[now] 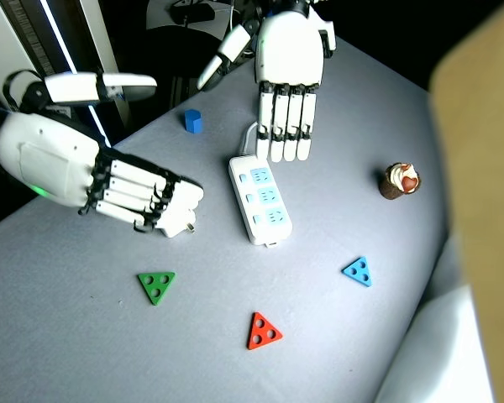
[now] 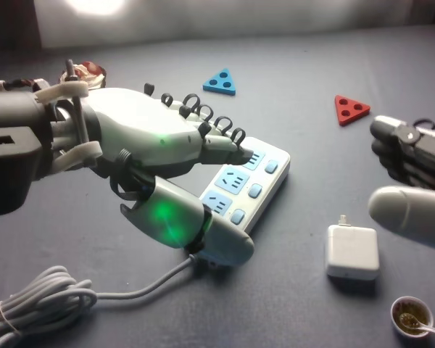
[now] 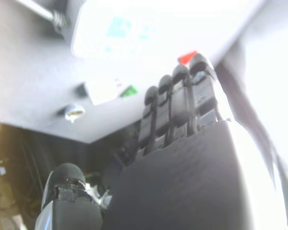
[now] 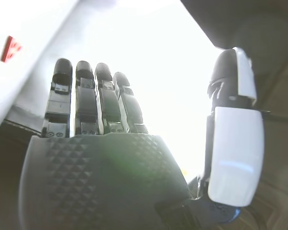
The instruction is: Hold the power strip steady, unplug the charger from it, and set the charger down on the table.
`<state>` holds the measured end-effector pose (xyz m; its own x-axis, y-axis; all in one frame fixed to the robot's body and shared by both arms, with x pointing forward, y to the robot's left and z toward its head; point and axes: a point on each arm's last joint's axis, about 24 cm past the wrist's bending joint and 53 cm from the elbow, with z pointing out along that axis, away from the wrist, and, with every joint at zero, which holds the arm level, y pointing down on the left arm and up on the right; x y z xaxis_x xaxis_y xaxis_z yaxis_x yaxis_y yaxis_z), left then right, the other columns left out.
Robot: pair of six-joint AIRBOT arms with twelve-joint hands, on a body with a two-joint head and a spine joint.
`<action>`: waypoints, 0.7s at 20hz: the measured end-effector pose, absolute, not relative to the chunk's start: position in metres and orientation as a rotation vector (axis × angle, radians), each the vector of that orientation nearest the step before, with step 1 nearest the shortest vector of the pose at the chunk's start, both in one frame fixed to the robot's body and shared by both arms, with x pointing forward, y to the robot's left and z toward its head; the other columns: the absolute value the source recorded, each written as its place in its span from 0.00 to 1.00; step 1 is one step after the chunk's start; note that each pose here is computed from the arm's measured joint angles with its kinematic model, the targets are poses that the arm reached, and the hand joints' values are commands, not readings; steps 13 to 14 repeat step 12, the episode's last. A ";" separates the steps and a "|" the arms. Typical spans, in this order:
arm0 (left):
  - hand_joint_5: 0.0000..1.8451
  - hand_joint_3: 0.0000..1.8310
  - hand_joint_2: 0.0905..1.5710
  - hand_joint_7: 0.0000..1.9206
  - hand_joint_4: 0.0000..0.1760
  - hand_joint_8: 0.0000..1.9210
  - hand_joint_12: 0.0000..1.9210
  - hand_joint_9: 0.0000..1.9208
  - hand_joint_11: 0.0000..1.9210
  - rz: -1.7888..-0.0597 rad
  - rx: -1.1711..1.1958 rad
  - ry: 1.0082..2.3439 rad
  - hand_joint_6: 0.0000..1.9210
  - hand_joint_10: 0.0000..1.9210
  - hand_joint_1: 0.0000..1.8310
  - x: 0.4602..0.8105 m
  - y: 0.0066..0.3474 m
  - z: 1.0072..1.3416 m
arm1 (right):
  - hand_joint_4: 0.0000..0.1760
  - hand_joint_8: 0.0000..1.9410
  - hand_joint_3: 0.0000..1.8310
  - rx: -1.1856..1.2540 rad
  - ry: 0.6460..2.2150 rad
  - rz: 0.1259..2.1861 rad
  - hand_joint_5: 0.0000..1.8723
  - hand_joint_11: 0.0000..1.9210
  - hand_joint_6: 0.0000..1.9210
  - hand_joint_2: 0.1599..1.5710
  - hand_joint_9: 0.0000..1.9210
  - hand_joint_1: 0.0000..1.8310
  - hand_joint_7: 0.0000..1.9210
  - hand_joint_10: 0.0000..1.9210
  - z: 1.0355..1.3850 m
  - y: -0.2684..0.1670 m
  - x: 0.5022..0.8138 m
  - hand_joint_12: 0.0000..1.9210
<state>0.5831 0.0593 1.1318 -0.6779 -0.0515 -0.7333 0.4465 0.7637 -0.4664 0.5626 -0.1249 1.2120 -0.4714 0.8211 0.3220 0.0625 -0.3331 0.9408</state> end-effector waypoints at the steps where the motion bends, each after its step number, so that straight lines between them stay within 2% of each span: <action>1: 0.05 0.00 0.59 0.03 0.00 0.00 0.03 0.02 0.00 -0.824 0.294 2.181 0.00 0.00 0.00 0.583 0.059 1.135 | 0.00 0.00 0.00 1.170 1.371 1.862 0.03 0.00 0.00 0.51 0.06 0.32 0.05 0.00 1.212 -0.124 0.562 0.13; 3: 0.05 0.00 0.59 0.03 0.00 0.00 0.03 0.02 0.01 -0.832 0.295 2.167 0.00 0.00 0.00 0.585 0.056 1.144 | 0.00 0.00 0.00 1.161 1.350 1.879 0.05 0.00 0.00 0.49 0.07 0.21 0.06 0.00 1.217 -0.124 0.563 0.16; 5: 0.05 0.00 0.59 0.04 0.00 0.00 0.03 0.02 0.01 -0.827 0.298 2.166 0.00 0.00 0.00 0.586 0.055 1.147 | 0.00 0.00 0.00 1.199 1.322 1.889 0.04 0.00 0.00 0.49 0.05 0.10 0.05 0.00 1.221 -0.125 0.565 0.14; 8: 0.05 0.00 0.60 0.04 0.00 0.00 0.03 0.02 0.00 -0.836 0.298 2.162 0.00 0.00 0.00 0.586 0.052 1.150 | 0.00 0.00 0.00 1.276 1.248 1.887 0.05 0.01 0.00 0.48 0.06 0.06 0.05 0.00 1.228 -0.137 0.571 0.14; 11: 0.07 0.00 0.61 0.06 0.00 0.01 0.04 0.04 0.02 -0.843 0.282 2.150 0.01 0.01 0.00 0.589 0.053 1.159 | 0.00 0.00 0.01 1.339 1.227 1.882 0.05 0.00 0.00 0.53 0.06 0.00 0.06 0.00 1.226 -0.142 0.568 0.14; 14: 0.07 0.00 0.61 0.05 0.00 0.00 0.03 0.03 0.02 -0.840 0.284 2.139 0.00 0.00 0.00 0.590 0.054 1.164 | 0.00 0.00 0.01 1.348 1.221 1.889 0.05 0.00 0.00 0.54 0.06 0.00 0.06 0.00 1.228 -0.141 0.568 0.13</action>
